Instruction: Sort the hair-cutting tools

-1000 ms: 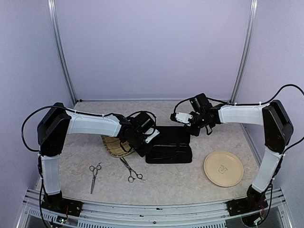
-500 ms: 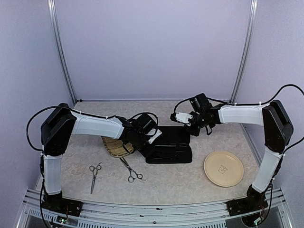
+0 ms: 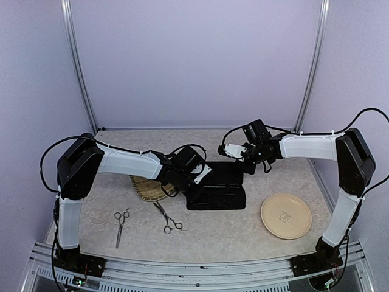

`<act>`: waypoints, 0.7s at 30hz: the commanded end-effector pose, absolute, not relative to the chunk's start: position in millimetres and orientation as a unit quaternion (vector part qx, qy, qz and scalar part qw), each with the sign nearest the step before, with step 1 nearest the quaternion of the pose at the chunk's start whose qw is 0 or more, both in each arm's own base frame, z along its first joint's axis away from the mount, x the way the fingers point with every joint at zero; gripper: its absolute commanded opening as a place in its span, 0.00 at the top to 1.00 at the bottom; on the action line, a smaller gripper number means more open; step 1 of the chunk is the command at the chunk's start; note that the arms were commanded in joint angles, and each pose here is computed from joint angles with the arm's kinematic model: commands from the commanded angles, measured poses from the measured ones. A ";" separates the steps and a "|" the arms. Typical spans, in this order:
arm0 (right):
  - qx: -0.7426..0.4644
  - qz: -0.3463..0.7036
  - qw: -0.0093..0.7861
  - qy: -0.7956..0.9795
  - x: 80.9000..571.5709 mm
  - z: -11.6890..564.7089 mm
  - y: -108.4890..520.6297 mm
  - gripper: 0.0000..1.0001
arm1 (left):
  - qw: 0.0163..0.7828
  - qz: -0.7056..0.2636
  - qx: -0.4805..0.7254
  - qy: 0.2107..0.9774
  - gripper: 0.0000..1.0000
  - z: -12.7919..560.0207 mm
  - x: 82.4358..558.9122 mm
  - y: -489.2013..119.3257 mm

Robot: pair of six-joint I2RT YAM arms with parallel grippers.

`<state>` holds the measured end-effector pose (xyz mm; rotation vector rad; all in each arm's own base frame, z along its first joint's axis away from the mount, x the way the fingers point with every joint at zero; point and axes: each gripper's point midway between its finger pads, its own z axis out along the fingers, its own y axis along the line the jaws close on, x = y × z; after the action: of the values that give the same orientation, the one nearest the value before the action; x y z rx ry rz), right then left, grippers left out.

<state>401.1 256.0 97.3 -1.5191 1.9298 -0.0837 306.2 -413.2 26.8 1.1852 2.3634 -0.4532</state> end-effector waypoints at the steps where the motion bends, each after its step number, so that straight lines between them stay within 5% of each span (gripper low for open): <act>1: -0.609 -0.004 0.291 0.738 375.3 67.9 265.6 0.97 | 0.221 -0.202 0.442 0.846 1.00 23.1 296.2 -434.1; 14: -0.609 -0.002 0.289 0.739 375.3 66.5 266.7 0.97 | 0.213 -0.220 0.456 0.836 0.96 21.8 285.1 -449.1; 21: -0.609 -0.003 0.288 0.739 374.4 65.2 265.7 0.97 | 0.224 -0.204 0.458 0.836 0.73 34.0 282.0 -436.9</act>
<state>401.0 256.1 97.2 -1.5195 1.9299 -0.0839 296.9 -434.3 27.2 1.2214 2.3296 -0.5457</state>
